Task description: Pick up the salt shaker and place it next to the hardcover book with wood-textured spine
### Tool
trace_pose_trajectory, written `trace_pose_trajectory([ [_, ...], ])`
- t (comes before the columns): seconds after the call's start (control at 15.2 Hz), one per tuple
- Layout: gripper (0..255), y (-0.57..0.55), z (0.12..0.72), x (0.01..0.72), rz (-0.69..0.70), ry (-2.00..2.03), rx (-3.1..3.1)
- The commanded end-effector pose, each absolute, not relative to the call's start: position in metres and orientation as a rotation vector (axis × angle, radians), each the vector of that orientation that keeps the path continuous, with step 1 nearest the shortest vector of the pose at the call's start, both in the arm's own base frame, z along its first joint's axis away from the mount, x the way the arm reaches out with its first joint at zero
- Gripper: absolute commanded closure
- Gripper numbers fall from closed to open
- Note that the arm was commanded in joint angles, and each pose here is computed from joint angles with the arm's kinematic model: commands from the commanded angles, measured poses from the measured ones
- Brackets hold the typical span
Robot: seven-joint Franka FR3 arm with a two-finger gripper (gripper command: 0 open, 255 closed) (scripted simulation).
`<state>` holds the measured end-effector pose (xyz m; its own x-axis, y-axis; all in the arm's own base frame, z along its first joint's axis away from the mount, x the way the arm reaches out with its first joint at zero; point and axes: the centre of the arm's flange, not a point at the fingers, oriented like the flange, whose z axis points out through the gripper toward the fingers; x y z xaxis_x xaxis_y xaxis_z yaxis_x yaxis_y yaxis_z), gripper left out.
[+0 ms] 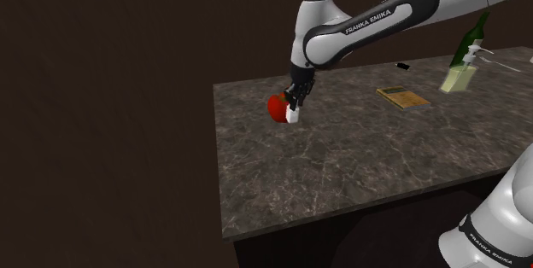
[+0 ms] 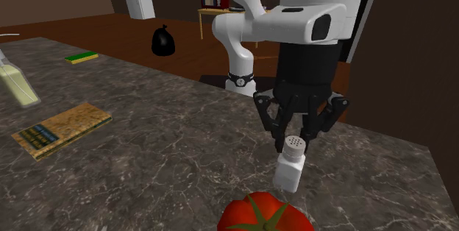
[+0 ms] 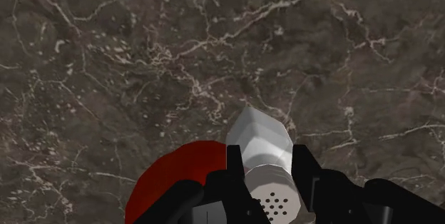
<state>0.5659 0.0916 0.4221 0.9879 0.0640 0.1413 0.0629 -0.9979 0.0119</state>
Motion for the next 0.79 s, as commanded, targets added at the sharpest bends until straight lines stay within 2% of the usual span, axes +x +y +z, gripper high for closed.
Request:
trace_pose_trajectory([
  [0.0, 255, 0.092, 0.433, 0.566, 0.222, 0.100, 3.125],
  [0.73, 255, 0.092, 0.491, 0.566, 0.222, 0.100, 3.125],
])
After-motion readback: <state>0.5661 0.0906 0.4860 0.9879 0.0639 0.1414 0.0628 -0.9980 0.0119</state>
